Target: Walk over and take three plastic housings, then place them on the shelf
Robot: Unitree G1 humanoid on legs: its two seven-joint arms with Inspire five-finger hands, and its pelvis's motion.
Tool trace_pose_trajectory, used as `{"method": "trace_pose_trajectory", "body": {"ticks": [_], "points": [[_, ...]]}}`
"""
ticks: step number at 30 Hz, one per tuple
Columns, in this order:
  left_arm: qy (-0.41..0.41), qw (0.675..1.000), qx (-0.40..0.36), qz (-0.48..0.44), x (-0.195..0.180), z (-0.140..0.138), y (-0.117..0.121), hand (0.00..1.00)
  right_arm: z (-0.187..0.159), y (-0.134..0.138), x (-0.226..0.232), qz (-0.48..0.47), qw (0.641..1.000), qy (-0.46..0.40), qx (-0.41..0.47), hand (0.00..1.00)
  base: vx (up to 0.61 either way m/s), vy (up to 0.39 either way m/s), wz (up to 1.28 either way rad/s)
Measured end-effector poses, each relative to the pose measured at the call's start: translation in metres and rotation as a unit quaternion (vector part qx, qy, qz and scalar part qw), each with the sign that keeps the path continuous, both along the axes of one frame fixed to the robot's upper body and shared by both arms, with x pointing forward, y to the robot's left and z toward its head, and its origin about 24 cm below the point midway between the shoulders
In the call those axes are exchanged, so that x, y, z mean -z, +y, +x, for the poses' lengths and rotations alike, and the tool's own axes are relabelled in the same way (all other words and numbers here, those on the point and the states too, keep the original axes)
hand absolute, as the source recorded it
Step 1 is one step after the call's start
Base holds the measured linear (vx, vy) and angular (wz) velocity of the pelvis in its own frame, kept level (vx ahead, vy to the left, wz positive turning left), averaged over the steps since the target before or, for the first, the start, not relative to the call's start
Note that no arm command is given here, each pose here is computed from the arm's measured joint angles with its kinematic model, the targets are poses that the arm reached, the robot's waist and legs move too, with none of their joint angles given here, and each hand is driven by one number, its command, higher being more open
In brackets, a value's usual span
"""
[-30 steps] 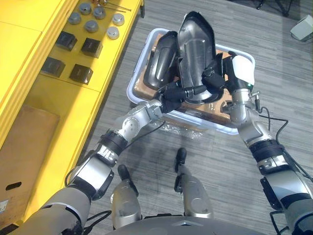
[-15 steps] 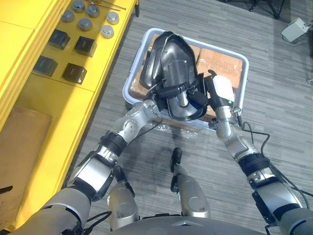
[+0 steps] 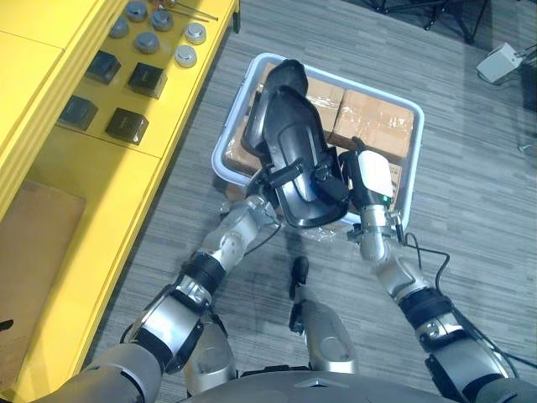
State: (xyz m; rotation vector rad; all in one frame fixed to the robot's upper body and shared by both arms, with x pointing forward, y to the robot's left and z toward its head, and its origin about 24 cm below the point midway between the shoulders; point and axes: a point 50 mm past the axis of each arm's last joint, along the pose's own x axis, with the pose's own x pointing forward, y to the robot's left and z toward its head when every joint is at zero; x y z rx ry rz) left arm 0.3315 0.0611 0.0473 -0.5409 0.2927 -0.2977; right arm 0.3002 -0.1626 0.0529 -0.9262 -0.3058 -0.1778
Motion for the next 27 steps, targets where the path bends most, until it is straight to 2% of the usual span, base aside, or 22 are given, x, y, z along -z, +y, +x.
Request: {"method": "trace_pose_trajectory", "body": {"ticks": [2, 5, 7, 10, 12, 16, 20, 23, 27], "points": [[-0.004, 1.0, -0.006, -0.014, 0.004, -0.007, 0.0, 0.0, -0.008, 0.001, 0.002, 0.023, 1.0, -0.005, 0.004, 1.0, 0.04, 0.027, -0.03], [-0.029, 0.998, -0.041, -0.045, 0.003, -0.014, 0.004, 0.0, -0.025, 0.008, 0.005, 0.131, 0.991, -0.024, 0.006, 1.0, 0.04, 0.02, -0.06], [-0.067, 0.99, -0.091, -0.083, -0.013, -0.018, 0.009, 0.0, -0.047, 0.015, 0.009, 0.194, 0.981, -0.034, -0.002, 1.0, 0.02, 0.01, -0.01], [-0.115, 0.977, -0.16, -0.086, -0.03, -0.02, 0.023, 0.0, -0.066, 0.021, 0.013, 0.254, 0.967, -0.034, 0.003, 1.0, 0.0, 0.009, -0.01], [-0.126, 0.971, -0.196, -0.057, -0.029, -0.023, 0.031, 0.0, -0.074, 0.022, 0.014, 0.292, 0.956, -0.032, 0.009, 1.0, 0.02, 0.019, -0.05], [-0.123, 0.95, -0.276, 0.076, -0.008, -0.039, 0.05, 0.0, -0.084, 0.017, 0.008, 0.367, 0.929, -0.052, 0.009, 1.0, 0.05, 0.023, -0.05], [-0.115, 0.918, -0.341, 0.17, 0.009, -0.055, 0.068, 0.0, -0.091, -0.001, -0.004, 0.416, 0.904, -0.093, 0.018, 1.0, 0.01, -0.001, 0.02], [-0.11, 0.898, -0.374, 0.202, 0.014, -0.063, 0.083, 0.0, -0.095, -0.016, -0.005, 0.451, 0.886, -0.103, 0.032, 1.0, -0.02, -0.006, 0.06], [-0.124, 0.879, -0.408, 0.215, 0.013, -0.083, 0.104, 0.0, -0.115, -0.033, 0.015, 0.509, 0.855, -0.068, 0.067, 1.0, -0.02, -0.009, 0.06]]}}
